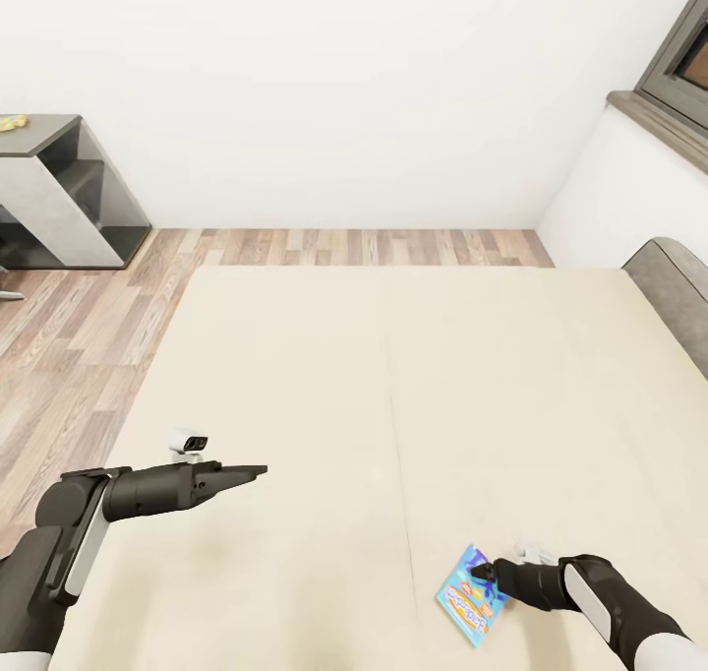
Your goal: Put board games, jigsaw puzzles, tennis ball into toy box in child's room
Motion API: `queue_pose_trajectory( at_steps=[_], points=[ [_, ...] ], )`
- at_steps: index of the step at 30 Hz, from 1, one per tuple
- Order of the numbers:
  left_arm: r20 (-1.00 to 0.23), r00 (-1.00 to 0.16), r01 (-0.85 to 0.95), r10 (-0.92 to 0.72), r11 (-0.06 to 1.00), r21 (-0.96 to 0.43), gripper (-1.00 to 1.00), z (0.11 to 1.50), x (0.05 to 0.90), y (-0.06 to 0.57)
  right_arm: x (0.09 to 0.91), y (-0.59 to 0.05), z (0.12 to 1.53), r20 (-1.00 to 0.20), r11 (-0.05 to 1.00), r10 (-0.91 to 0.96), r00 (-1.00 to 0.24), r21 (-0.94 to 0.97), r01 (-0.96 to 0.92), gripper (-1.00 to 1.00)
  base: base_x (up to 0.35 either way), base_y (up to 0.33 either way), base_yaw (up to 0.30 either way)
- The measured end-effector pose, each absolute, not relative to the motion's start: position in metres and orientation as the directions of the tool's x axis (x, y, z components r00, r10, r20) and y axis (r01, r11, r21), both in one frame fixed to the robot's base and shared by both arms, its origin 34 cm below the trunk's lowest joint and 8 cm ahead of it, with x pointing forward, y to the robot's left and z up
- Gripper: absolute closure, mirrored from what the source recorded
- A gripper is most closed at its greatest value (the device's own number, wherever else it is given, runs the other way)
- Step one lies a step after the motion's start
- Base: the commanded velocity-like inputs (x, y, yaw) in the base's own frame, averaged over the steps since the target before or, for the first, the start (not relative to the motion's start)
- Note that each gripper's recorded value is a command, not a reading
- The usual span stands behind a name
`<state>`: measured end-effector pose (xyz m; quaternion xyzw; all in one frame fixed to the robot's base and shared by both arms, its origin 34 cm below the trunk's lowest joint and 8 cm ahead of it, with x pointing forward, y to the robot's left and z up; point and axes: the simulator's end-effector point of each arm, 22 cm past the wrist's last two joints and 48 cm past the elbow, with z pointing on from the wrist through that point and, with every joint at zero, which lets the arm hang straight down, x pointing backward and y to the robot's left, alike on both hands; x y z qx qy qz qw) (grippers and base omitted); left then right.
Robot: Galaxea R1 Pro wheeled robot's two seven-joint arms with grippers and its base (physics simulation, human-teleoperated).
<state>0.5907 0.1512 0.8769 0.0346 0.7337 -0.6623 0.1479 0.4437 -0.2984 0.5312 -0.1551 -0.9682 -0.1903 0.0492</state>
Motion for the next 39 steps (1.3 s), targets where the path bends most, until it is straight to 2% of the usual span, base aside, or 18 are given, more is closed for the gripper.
queue_pose_trajectory(
  at_steps=[7, 21, 39],
  points=[
    [-0.263, -0.954, 0.246, -0.144, 0.122, -0.961, -1.00, 0.877, 0.591, 0.151, 0.434, -0.294, 0.534, 0.211, 0.871, 0.282, -0.936, 0.352, 0.342, -1.00, 0.000, 0.000, 0.000],
    [-0.263, -0.954, 0.247, -0.144, 0.122, -0.961, -1.00, 0.877, 0.591, 0.151, 0.443, -0.289, 0.536, 0.194, 0.868, 0.282, -0.940, 0.366, 0.336, -1.00, 0.000, 0.000, 0.000],
    [-0.263, -0.954, 0.247, -0.146, 0.122, -0.961, -1.00, 0.877, 0.591, 0.152, 0.460, -0.242, 0.539, 0.169, 0.848, 0.255, -0.952, 0.433, 0.304, -1.00, 0.000, 0.000, 0.000]
  ],
)
